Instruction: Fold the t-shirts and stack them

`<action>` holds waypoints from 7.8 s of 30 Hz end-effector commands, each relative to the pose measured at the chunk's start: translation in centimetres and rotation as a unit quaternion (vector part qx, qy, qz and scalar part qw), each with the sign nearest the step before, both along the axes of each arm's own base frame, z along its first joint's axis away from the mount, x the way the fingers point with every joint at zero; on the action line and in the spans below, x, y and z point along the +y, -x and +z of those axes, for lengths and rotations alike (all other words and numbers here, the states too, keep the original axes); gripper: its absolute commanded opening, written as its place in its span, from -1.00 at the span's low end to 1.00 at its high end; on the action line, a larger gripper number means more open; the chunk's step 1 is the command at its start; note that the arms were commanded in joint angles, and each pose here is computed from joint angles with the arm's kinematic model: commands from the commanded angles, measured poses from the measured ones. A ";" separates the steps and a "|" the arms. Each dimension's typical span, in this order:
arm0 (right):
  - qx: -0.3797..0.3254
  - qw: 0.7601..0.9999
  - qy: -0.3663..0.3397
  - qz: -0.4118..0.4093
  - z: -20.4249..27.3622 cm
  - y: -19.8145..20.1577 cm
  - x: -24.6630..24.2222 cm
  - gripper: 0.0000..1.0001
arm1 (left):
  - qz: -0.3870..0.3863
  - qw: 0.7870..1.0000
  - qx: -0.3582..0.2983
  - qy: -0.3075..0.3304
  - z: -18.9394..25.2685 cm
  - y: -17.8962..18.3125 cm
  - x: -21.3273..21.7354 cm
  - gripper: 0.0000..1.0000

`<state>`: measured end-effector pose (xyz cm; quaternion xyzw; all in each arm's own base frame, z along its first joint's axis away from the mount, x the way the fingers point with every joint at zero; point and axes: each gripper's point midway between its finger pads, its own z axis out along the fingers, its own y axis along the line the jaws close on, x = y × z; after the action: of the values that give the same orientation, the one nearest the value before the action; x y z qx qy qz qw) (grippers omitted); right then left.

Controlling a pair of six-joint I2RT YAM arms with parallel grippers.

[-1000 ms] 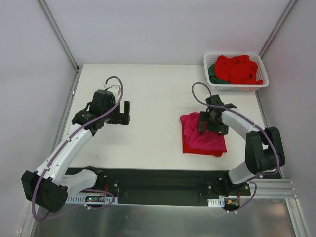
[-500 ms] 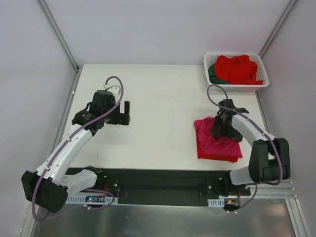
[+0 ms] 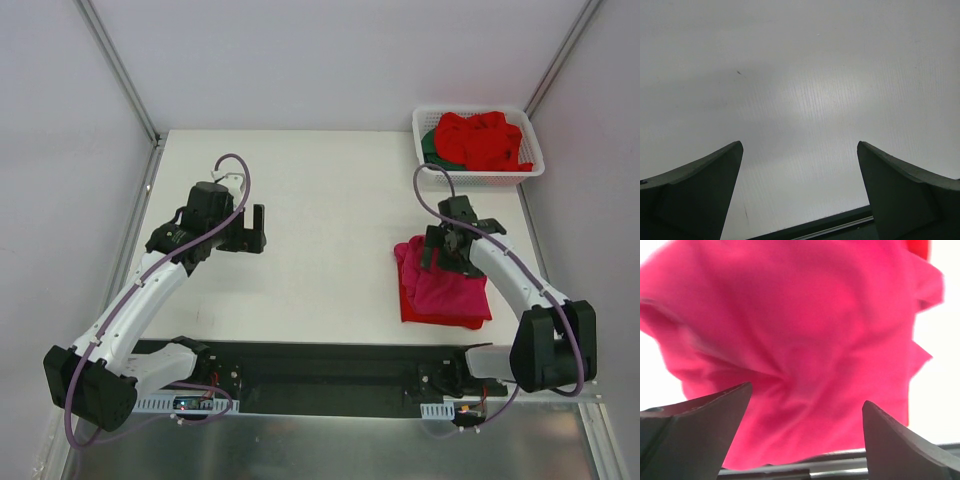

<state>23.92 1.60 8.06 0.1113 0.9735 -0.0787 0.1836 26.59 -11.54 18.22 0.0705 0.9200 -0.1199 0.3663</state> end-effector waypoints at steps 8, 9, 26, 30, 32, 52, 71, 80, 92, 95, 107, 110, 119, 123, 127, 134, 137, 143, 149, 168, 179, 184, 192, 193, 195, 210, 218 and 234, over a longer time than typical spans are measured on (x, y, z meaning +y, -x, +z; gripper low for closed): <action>-0.134 0.988 -0.057 0.061 2.2 -7.4 5.6 0.86 | -0.008 1.000 -0.007 0.005 0.2 0.0 -0.3 0.99; -0.136 0.987 -0.056 0.069 2.2 -7.7 6.2 0.84 | -0.009 1.000 -0.005 0.004 0.1 0.0 -0.3 0.99; -0.135 0.980 -0.074 0.123 2.7 -9.8 12.6 0.34 | -0.005 1.000 0.000 -0.003 -0.5 0.1 -0.1 0.99; -0.108 0.983 -0.078 0.125 1.4 -8.9 13.3 0.21 | -0.005 1.000 0.003 -0.003 -0.6 0.1 -0.1 0.98; -0.102 0.983 -0.081 0.129 0.8 -8.6 13.9 0.20 | -0.006 1.000 0.002 -0.002 -0.6 0.1 -0.1 0.99; -0.225 0.968 -0.035 0.105 11.3 -3.2 9.4 0.93 | -0.065 0.996 -0.011 0.063 3.4 -0.4 -4.1 0.98; -0.298 0.950 -0.043 0.086 15.7 6.0 2.3 0.93 | -0.251 0.956 0.153 0.008 -4.9 -0.6 -22.4 0.99; -0.328 0.935 -0.042 0.126 17.9 5.2 2.9 0.93 | -0.428 0.863 0.167 -0.211 -8.3 3.8 -23.0 0.99; -0.304 0.940 -0.048 0.150 16.2 4.5 4.3 0.92 | -0.602 0.712 0.108 -0.345 -10.5 2.7 -23.1 0.99; -0.301 0.940 -0.052 0.155 16.1 4.3 4.6 0.93 | -0.611 0.695 0.132 -0.356 -12.9 3.2 -23.0 0.99; -0.290 0.942 -0.054 0.162 15.3 4.3 5.0 0.93 | -0.654 0.652 0.096 -0.370 -15.3 3.6 -27.8 0.99; -0.288 0.942 -0.056 0.163 15.1 4.4 5.1 0.93 | -0.661 0.654 0.080 -0.358 -15.2 3.2 -29.3 0.99; -0.276 0.944 -0.050 0.173 14.6 4.4 5.2 0.92 | -0.681 0.656 0.008 -0.324 -13.4 3.8 -34.6 0.99; -0.271 0.945 -0.048 0.178 14.3 4.3 5.3 0.93 | -0.698 0.647 -0.018 -0.306 -13.3 5.0 -37.1 0.99; -0.269 0.945 -0.046 0.179 14.1 4.3 5.2 0.92 | -0.712 0.645 -0.039 -0.275 -13.1 6.7 -39.3 0.99; -0.267 0.945 -0.045 0.182 13.9 4.4 5.2 0.93 | -0.717 0.672 -0.052 -0.177 -11.5 9.3 -42.5 0.99; -0.270 0.944 -0.049 0.181 14.0 4.5 5.2 0.93 | -0.713 0.680 -0.067 -0.158 -11.0 9.3 -43.6 0.99; -0.288 0.940 -0.054 0.173 14.9 4.7 5.0 0.92 | -0.726 0.677 -0.066 -0.102 -10.8 10.6 -45.5 0.99; -0.335 0.930 -0.056 0.143 16.9 4.8 3.8 0.92 | -0.730 0.675 -0.081 -0.078 -10.3 10.9 -46.8 0.98; -0.501 0.863 -0.014 0.064 26.7 5.6 -1.4 0.93 | -0.740 0.669 -0.058 -0.047 -12.8 12.3 -47.1 0.99; -0.453 0.887 -0.005 0.088 24.7 4.7 -0.1 0.92 | -0.717 0.691 -0.049 -0.075 -12.6 10.9 -44.9 0.99; -0.437 0.891 -0.015 0.121 24.2 4.6 1.0 0.93 | -0.707 0.700 -0.058 -0.082 -12.5 10.2 -45.0 0.99; -0.351 0.909 -0.090 0.206 22.1 6.0 5.3 0.92 | -0.687 0.719 -0.061 -0.083 -12.3 8.0 -44.9 0.99; -0.329 0.916 -0.089 0.210 21.4 6.7 5.0 0.93 | -0.686 0.720 -0.064 -0.084 -12.0 7.9 -44.9 0.99; -0.320 0.917 -0.117 0.207 21.3 7.8 5.4 0.93 | -0.684 0.721 -0.065 -0.086 -12.1 7.7 -44.8 0.99; -0.316 0.905 -0.206 0.198 24.7 16.6 2.8 0.93 | -0.682 0.722 -0.069 -0.093 -12.5 6.8 -44.6 0.99; -0.407 0.874 -0.173 0.201 30.2 19.4 -0.9 0.93 | -0.679 0.724 -0.063 -0.099 -13.1 6.8 -44.3 0.99; -0.571 0.805 -0.031 0.161 39.8 9.9 -1.5 0.92 | -0.665 0.733 -0.065 -0.129 -13.0 5.9 -42.8 0.99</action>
<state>11.16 1.07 44.74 -0.0491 0.7547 0.1022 0.6462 19.03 -56.15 3.24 0.7212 0.6081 -0.2431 0.2257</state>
